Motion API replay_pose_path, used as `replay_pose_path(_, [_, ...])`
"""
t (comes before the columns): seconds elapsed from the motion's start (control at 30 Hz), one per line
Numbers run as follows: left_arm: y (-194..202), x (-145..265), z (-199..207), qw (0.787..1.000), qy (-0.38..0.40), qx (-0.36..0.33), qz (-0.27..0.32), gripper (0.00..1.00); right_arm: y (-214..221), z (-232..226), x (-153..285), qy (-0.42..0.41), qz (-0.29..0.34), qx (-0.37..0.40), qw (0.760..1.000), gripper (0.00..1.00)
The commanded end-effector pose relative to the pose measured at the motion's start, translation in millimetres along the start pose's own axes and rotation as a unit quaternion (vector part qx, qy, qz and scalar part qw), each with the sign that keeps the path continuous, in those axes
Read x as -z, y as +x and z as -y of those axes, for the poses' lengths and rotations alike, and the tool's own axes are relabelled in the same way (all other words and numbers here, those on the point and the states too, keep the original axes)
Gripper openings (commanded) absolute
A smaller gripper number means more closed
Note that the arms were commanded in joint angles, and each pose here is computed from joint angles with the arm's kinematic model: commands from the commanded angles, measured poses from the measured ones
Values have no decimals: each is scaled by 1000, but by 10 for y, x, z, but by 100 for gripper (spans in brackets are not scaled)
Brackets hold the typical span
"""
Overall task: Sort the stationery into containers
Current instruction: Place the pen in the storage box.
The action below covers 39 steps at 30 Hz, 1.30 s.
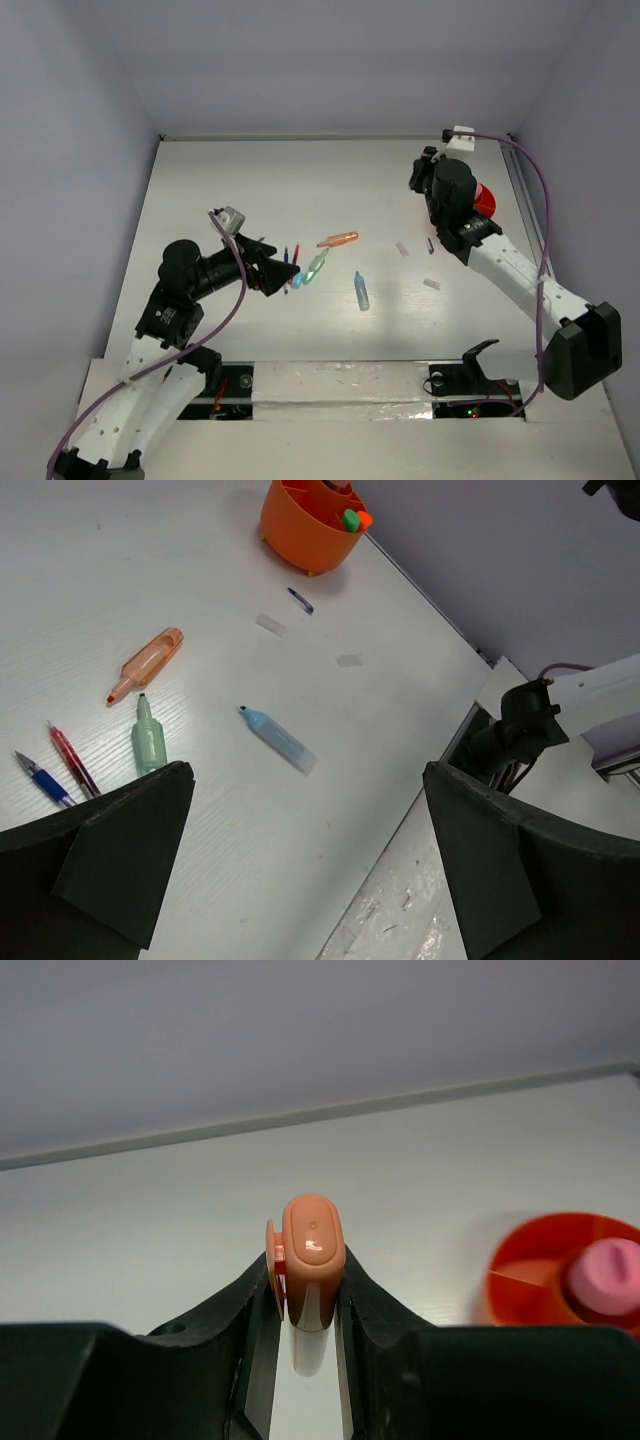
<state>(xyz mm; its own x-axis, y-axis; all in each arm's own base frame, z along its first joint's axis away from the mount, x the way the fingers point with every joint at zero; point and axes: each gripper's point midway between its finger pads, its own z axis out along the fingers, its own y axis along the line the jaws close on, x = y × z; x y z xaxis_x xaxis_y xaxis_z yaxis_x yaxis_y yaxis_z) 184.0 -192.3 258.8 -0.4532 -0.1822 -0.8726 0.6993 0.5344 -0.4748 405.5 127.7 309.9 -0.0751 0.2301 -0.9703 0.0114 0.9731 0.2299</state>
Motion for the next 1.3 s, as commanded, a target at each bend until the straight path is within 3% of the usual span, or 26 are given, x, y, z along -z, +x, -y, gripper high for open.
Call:
replay_pose_path(0.0, [-113,41,89,999,13,-25,25,99,-10,652,-78,143,6,73,987,0])
replay_pose_path(0.33, [-120,66,126,999,19,-32,29,99,346,1283,-326,225,-38,103,968,0])
replay_pose_path(0.63, [-127,69,105,999,12,-32,30,99,677,1357,-475,226,-74,129,963,0])
replay_pose_path(1.27, [-161,83,107,999,8,-37,36,99,871,1564,-608,265,-88,188,942,0])
